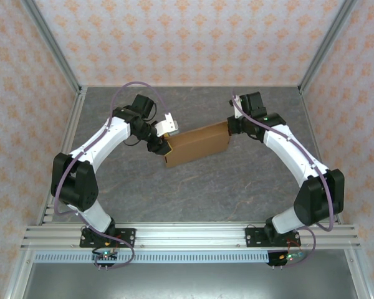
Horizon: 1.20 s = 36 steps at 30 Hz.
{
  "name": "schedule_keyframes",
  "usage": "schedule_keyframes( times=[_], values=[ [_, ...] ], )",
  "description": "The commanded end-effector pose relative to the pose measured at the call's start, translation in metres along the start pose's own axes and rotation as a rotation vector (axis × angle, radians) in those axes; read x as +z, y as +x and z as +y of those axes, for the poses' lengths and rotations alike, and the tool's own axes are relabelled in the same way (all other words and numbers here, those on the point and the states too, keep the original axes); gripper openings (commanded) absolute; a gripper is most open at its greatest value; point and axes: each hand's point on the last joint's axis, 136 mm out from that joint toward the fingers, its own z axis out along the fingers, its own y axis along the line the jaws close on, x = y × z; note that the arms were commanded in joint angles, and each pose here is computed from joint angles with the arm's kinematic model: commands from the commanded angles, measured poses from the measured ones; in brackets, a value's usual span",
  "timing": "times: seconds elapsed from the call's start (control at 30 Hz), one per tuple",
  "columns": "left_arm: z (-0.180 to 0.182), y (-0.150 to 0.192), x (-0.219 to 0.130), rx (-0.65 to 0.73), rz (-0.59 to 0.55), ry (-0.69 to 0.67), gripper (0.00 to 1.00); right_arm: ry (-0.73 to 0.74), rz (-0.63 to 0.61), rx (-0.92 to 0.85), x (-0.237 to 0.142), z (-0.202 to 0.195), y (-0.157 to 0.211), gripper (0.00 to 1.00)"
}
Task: Fold the paper box
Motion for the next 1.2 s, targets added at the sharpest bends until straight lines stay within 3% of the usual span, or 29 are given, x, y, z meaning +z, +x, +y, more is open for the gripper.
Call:
schedule_keyframes(
  times=[0.0, 0.33, 0.67, 0.97, 1.17],
  values=[
    [0.0, -0.009, -0.014, -0.012, -0.017, -0.035, 0.45, 0.08, 0.074, 0.066, -0.006, -0.019, 0.015, 0.02],
    [0.009, -0.018, -0.026, -0.049, -0.052, -0.107, 0.7, 0.063, 0.068, 0.111, -0.012, -0.016, 0.009, 0.01],
    [0.009, -0.036, -0.047, -0.085, -0.16, -0.117, 0.82, 0.071, 0.075, 0.112, -0.012, -0.017, 0.01, 0.0],
    [0.027, -0.044, -0.074, -0.206, -0.246, -0.296, 0.84, 0.079, 0.087, 0.114, -0.012, -0.019, 0.011, 0.0],
    [0.018, -0.013, -0.091, -0.322, -0.277, -0.455, 0.76, 0.07, 0.095, 0.117, -0.008, -0.017, 0.011, 0.0]
  ],
)
